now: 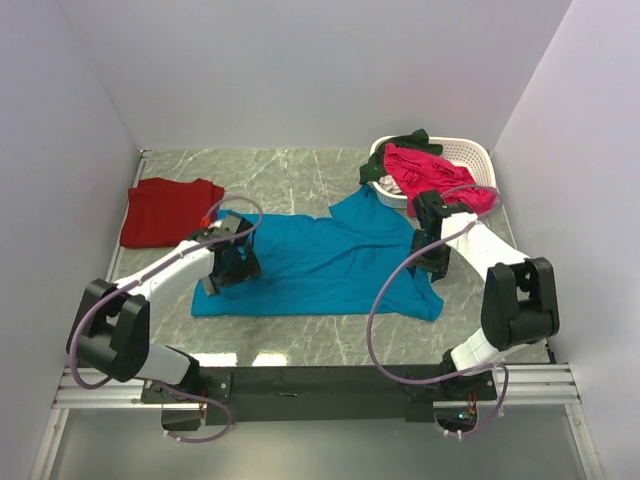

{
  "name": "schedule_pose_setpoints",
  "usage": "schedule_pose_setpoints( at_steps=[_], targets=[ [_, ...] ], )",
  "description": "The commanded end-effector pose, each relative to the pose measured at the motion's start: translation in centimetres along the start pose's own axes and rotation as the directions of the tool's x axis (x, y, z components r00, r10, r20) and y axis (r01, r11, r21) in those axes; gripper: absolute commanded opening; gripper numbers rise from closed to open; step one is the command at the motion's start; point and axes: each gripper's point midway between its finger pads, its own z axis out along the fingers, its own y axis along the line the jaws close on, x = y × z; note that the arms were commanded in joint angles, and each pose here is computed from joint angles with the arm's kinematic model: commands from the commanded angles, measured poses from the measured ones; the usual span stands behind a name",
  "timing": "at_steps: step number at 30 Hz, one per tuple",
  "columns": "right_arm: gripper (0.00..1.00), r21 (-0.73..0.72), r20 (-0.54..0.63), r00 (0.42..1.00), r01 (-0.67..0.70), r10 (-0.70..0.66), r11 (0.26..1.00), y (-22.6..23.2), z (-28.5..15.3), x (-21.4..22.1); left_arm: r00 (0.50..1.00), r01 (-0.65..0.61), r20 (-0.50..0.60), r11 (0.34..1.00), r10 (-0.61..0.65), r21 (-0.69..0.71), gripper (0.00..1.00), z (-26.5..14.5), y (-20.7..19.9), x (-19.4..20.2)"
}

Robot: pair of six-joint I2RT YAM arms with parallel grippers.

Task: Fold and stack the t-shirts
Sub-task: Fold the tshirt

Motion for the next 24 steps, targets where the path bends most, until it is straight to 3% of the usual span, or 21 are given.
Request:
schedule_pose_setpoints(
  at_steps=[1,6,10,16,21,24],
  targets=[
    [0.55,0.033,-0.028,0.999,-0.015,0.016,0.999,-1.4,-0.2,1.5,0.994,0.016,0.108,0.998,-0.022,0.058,0.99,-2.6,-2.5,-4.1],
    [0.55,0.007,-0.087,0.996,-0.018,0.018,1.000,-1.2,0.3,3.2,0.986,-0.064,0.165,0.984,0.036,0.164,0.99,-4.4,-8.3,-6.5],
    [0.54,0.001,-0.143,0.989,-0.020,0.020,1.000,-1.2,1.3,4.9,0.969,-0.202,0.198,0.941,0.151,0.272,0.99,-5.9,-15.1,-5.5],
    [0.53,0.003,-0.187,0.982,-0.023,0.024,1.000,-1.3,2.2,6.1,0.898,-0.441,0.225,0.772,0.379,0.457,0.99,-7.5,-24.8,1.5],
    [0.47,0.017,-0.217,0.976,-0.030,0.033,0.999,-1.7,2.9,7.1,0.811,-0.566,0.239,0.616,0.534,0.547,0.99,-7.5,-28.1,8.1],
    [0.43,0.018,-0.215,0.976,-0.034,0.037,0.999,-1.8,2.9,7.3,0.777,-0.605,0.247,0.578,0.579,0.547,0.99,-6.3,-28.0,9.9]
  ],
)
